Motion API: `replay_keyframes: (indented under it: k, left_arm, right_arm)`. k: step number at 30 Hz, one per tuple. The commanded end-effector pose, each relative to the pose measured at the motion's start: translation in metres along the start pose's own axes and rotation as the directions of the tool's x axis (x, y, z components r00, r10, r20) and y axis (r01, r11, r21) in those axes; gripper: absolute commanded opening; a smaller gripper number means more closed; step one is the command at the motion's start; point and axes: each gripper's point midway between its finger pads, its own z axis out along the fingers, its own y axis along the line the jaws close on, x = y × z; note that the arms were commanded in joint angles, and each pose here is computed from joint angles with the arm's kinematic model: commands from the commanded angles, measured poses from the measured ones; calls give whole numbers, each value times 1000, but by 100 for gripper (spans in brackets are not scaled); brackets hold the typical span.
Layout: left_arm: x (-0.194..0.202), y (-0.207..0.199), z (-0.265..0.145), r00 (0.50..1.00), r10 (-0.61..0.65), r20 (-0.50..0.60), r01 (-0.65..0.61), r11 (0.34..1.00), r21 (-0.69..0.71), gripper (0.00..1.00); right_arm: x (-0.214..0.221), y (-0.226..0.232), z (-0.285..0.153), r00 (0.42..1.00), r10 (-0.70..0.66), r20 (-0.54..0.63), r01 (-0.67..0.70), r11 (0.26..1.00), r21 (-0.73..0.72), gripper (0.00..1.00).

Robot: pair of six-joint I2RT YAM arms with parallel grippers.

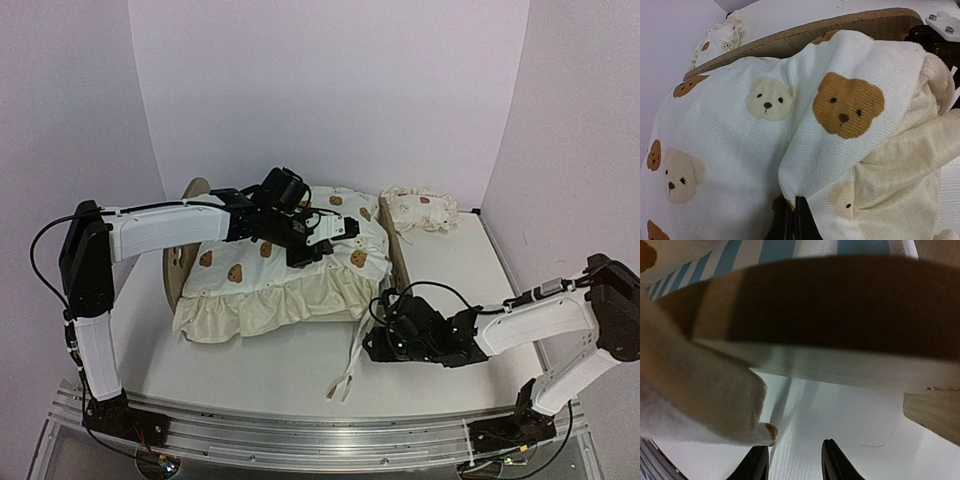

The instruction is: Set up the pet bed

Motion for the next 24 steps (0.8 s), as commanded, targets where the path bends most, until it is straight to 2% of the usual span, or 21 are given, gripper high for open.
replay_keyframes:
  k: [1,14,20,24]
  left_arm:
    - [-14,20,-26,999,-3,46,6,998,-64,0]
    - [-12,18,-26,999,-5,49,7,998,-57,0]
    - [-12,19,-26,999,-2,50,5,998,-61,0]
    - [-11,20,-27,999,-2,52,6,998,-65,0]
  right_arm:
    - [-20,17,6,995,62,78,-59,998,-35,36]
    - [-32,41,2,992,87,93,-75,989,-125,37]
    - [-26,29,10,992,86,89,-79,994,-79,17]
    - [-14,3,11,995,75,72,-77,997,24,16]
